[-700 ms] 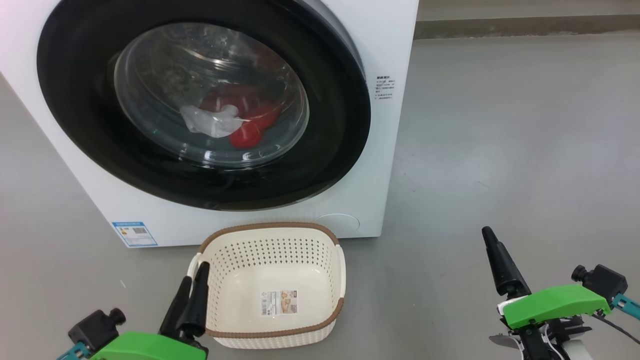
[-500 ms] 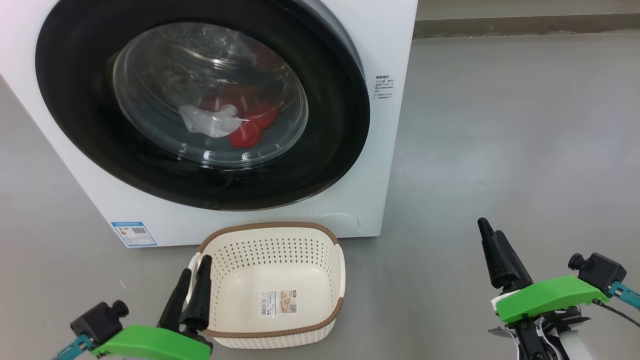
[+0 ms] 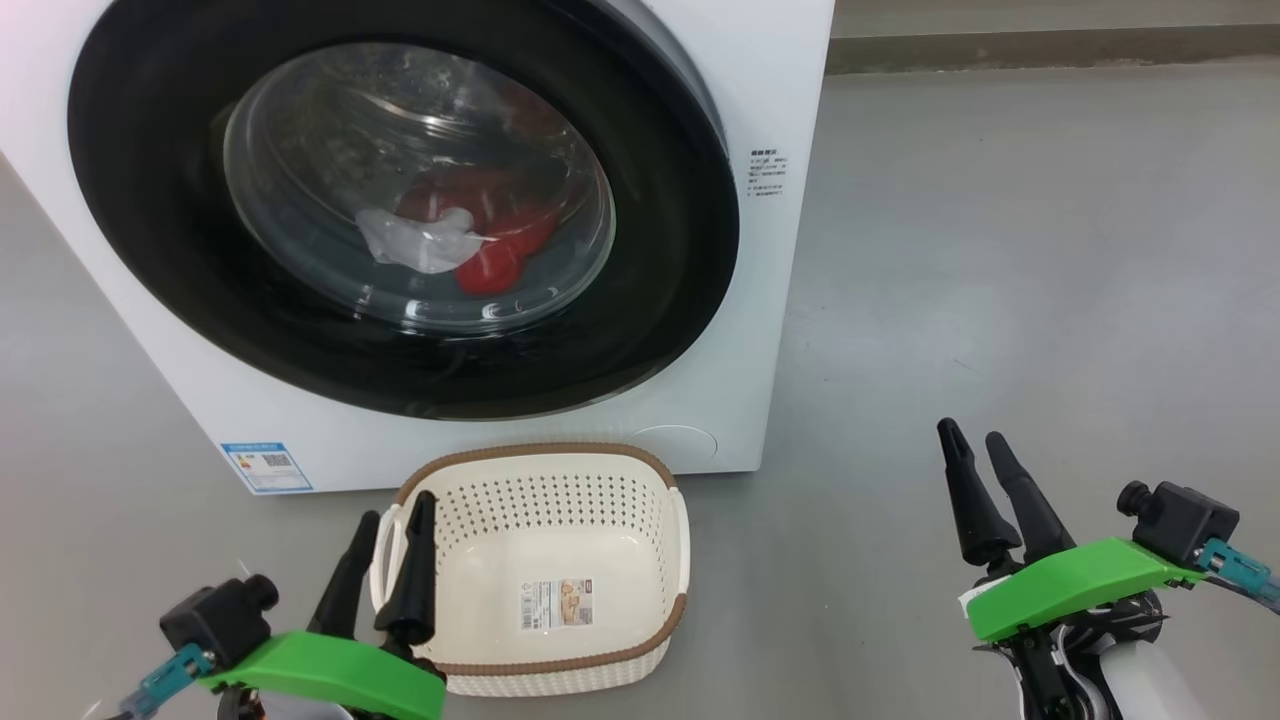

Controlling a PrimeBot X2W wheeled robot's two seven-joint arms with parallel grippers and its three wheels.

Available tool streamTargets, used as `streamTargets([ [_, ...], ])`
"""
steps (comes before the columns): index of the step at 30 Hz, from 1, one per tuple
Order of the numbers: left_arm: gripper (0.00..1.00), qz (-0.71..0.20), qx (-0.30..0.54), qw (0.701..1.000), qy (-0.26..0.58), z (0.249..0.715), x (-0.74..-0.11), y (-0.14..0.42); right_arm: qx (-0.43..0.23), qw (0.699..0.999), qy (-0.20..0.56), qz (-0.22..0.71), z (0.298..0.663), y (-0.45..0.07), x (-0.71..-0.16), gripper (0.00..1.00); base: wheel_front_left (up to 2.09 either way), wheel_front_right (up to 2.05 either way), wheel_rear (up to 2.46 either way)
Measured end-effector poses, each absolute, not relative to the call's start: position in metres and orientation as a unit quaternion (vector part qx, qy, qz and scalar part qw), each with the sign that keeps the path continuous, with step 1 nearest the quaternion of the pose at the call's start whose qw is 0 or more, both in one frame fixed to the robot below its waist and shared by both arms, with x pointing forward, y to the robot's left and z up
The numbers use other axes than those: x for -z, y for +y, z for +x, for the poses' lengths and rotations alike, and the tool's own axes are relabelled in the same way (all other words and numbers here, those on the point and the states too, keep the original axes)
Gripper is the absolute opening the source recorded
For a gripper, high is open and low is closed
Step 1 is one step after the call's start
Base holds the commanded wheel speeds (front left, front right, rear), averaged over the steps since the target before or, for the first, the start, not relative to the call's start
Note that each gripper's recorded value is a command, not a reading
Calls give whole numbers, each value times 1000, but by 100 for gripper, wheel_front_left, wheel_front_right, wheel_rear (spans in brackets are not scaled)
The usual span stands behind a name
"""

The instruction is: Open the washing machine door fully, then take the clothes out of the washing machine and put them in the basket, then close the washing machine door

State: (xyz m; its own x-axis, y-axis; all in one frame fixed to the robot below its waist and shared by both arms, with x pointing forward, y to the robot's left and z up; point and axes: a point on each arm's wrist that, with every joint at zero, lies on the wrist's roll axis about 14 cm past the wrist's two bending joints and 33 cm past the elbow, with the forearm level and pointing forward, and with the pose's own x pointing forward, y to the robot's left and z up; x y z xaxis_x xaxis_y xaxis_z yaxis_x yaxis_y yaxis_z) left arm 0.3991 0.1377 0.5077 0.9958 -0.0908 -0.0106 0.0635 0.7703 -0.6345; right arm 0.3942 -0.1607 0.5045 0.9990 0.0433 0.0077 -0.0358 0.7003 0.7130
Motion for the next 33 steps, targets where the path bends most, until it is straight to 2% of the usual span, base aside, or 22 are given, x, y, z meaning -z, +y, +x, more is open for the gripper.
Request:
streamTargets([
  [19,100,-226,68,972,-14,409,-524,123,-31,970,-39,239,402,-168,-527,100,0,0,0],
  [33,100,-154,80,984,-51,413,-541,116,-44,983,-69,163,406,-165,-542,100,0,0,0],
])
